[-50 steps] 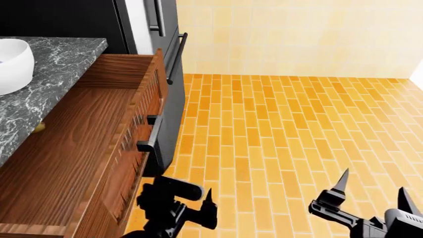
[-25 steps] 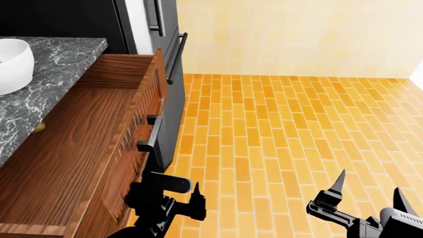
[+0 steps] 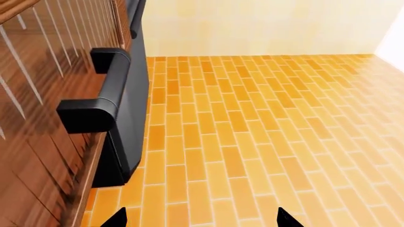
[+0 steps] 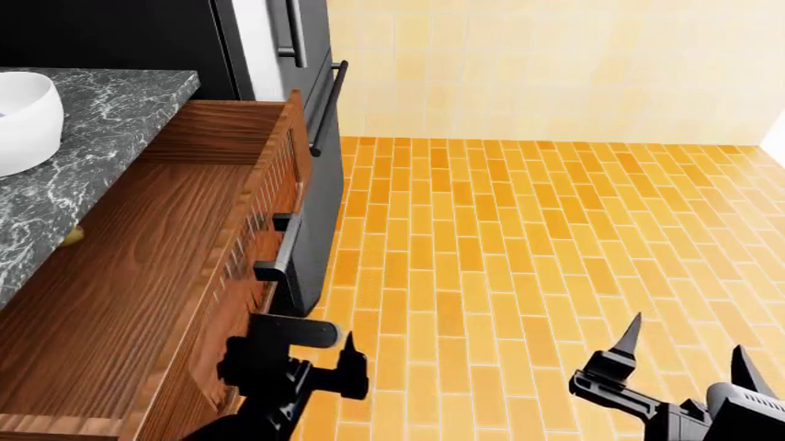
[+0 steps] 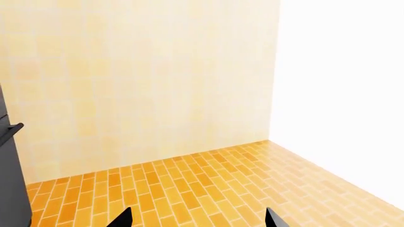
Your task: Place the bar in the bowl and close the drawer.
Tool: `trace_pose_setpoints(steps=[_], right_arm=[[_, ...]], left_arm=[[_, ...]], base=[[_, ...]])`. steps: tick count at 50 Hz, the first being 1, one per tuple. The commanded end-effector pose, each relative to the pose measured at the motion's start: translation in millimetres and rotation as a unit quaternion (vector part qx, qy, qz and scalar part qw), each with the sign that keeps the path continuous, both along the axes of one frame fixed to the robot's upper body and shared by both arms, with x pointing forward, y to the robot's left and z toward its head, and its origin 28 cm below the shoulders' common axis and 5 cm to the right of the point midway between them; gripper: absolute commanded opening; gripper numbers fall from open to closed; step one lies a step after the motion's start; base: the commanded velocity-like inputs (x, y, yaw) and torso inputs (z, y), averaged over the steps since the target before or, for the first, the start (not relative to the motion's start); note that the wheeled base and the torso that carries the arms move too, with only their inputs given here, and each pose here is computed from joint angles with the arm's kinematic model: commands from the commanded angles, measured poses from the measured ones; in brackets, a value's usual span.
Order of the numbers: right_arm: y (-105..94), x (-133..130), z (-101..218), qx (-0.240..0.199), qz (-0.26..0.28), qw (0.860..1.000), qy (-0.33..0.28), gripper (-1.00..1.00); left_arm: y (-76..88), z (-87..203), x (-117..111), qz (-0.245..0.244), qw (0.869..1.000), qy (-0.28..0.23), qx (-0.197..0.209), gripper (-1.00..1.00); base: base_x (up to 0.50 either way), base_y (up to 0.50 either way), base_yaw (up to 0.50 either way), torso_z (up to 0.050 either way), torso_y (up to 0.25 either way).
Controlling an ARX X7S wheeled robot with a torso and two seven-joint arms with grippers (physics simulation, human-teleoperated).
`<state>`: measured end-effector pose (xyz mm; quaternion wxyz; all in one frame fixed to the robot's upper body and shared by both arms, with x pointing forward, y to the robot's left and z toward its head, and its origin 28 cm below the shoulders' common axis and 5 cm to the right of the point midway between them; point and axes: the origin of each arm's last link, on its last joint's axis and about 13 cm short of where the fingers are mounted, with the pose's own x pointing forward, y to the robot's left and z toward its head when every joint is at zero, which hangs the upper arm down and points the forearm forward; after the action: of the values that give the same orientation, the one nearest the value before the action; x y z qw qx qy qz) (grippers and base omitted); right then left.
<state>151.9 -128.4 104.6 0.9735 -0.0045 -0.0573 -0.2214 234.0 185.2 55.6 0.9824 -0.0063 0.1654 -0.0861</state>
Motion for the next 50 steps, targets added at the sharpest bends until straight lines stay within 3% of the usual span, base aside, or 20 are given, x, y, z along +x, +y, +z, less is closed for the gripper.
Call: trace_pose_setpoints(steps=[1,50], right_arm=[[-0.3,1,0,0.0,0.001,1.0,-0.001,1.0],[2.7,4,0,-0.002,0.001,1.0,0.006,1.0]], left_arm=[[4.5,0,2,0.012,1.0,-0.002,0.005,1.0],[45.5,-5,6,0.098,0.995,-0.001,0.031,1.0]], base=[[0.0,0.0,0.0,0.0,0.0],[0.0,0.0,0.0,0.0,0.0]])
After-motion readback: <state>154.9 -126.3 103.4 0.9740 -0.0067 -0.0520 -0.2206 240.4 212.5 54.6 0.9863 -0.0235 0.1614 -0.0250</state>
